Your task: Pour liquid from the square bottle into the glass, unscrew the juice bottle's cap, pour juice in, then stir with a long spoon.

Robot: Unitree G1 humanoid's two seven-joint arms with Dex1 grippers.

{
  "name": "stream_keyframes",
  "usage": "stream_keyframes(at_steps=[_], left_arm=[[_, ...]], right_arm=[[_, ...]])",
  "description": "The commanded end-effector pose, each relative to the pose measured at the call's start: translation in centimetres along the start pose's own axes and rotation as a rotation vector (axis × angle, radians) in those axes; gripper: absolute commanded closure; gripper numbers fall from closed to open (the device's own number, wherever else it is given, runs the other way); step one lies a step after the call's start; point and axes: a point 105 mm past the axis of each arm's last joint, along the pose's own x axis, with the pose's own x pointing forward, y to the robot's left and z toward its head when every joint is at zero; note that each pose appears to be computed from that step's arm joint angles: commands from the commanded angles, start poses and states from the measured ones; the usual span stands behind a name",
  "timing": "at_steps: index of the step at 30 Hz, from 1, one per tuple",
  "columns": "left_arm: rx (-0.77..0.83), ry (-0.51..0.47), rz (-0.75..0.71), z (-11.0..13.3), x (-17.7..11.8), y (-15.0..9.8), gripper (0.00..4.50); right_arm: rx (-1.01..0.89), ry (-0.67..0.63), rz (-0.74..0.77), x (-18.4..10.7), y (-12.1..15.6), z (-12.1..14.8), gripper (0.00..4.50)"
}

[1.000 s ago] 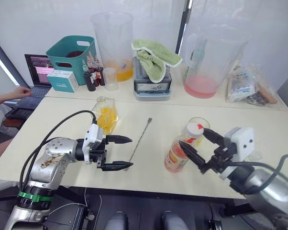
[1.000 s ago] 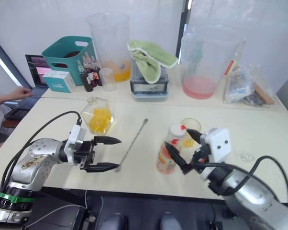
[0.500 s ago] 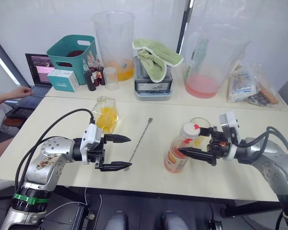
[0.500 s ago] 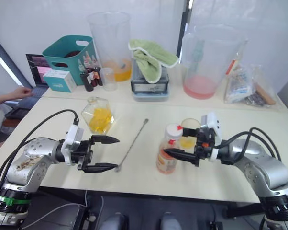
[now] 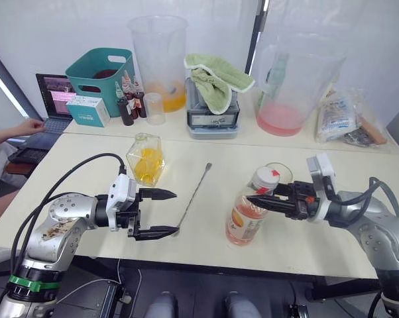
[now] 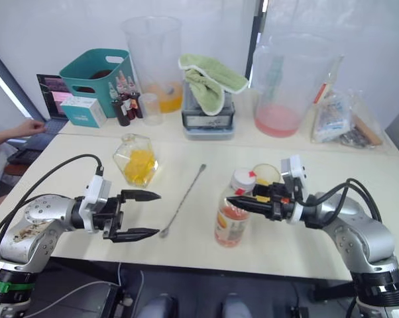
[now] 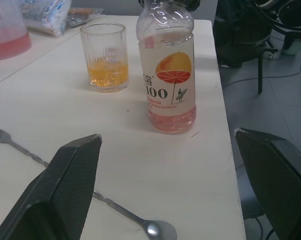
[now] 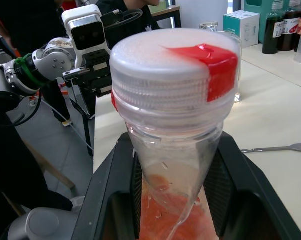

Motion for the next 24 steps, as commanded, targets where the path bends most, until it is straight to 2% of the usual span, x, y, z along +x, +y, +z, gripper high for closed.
stream_keyframes(at_steps=[1,5,10,14,17,22,24], left_arm=[[0.041,-0.030,-0.011,0.9,0.2,0.1,0.00],[0.041,-0.039,-0.017,0.7,0.6,0.4,0.00],[0.042,-0.055,-0.022,0.5,0.9,0.8,0.00],[0.042,-0.060,-0.034,0.3,1.1,1.1,0.00],[0.045,-0.066,-0.047,0.4,1.4,1.2,0.00],[0.053,-0.066,-0.056,0.6,1.4,1.6,0.00],[0.054,-0.066,-0.056,0.6,1.4,1.6,0.00]], right_arm=[[-0.103,-0.051,-0.114,-0.1,1.5,2.1,3.36],[-0.140,-0.097,-0.382,0.0,2.8,3.1,3.36],[-0.134,-0.111,-0.661,0.7,3.9,2.6,3.36],[-0.118,-0.127,-0.781,1.4,3.9,1.7,3.36],[-0.077,-0.094,-0.870,1.8,4.3,-0.3,3.38],[-0.027,-0.037,-0.924,1.8,5.0,-2.5,3.38],[-0.019,-0.036,-0.930,1.6,5.0,-2.6,2.30]])
